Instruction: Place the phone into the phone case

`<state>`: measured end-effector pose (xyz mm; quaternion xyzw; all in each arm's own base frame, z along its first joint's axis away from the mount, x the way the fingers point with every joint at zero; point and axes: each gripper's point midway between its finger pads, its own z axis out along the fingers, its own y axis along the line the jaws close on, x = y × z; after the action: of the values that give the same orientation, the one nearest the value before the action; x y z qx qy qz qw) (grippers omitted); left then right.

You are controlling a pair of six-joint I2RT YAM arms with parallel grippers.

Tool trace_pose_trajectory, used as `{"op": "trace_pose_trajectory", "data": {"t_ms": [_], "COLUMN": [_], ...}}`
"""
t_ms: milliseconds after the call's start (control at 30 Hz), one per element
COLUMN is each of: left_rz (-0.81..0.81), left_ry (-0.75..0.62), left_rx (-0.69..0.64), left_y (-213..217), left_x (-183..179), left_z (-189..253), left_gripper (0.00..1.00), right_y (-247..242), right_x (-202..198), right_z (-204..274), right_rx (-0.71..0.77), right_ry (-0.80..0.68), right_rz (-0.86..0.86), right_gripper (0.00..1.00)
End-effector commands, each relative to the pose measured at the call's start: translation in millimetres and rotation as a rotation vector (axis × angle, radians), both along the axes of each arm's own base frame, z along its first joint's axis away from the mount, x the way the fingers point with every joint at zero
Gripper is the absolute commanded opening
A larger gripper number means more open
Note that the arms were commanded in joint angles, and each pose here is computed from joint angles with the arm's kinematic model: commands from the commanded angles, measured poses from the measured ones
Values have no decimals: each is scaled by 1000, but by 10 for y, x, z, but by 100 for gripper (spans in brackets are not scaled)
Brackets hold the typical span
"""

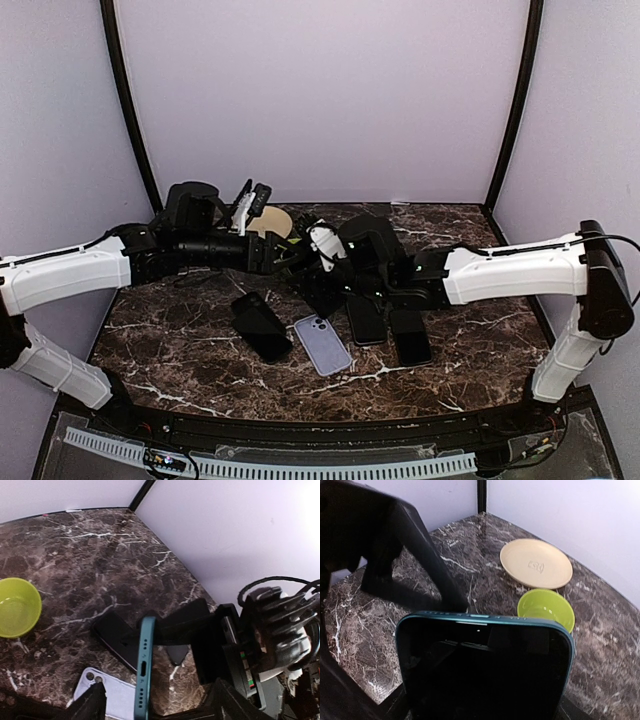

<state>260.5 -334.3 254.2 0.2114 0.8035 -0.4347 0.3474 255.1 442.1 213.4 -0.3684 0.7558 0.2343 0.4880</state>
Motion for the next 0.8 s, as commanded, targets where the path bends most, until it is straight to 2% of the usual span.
{"op": "trace_pose_trajectory", "data": {"t_ms": [0,100,167,267,400,500,600,767], "left_rz": [162,237,200,110,9,-60,-108,-161], "left_ry": [-32,-5,33,92,141,126,159,215], "left_rx": [179,348,393,429,515,551,624,667], "left_y": [276,495,487,427,341,177,91,3], "left_x": [215,286,228,97,50,147,196,185], "left_z": [-225,-576,-759,-1055,-1511,-1631,-1938,-2212], "left_gripper": [82,80,72,62,53,45,41,35], "right_y": [-81,16,-21,-155,-446,-672,-866,-948], "right_x": [-46,-161,-167,-132,-101,-72,-38,-56], "right_z": [-449,-783,-957,-1068,-1066,-1034,-1018,-989], "right_rx": [-18,-29,-50,-58,-57,-60,-63,-49], "right_ry": [182,316,368,399,414,414,413,406], "right_rz": [-60,-48,-88,-136,-196,-236,-278,-286], "right_gripper": [42,37,31,27,26,26,26,26]}}
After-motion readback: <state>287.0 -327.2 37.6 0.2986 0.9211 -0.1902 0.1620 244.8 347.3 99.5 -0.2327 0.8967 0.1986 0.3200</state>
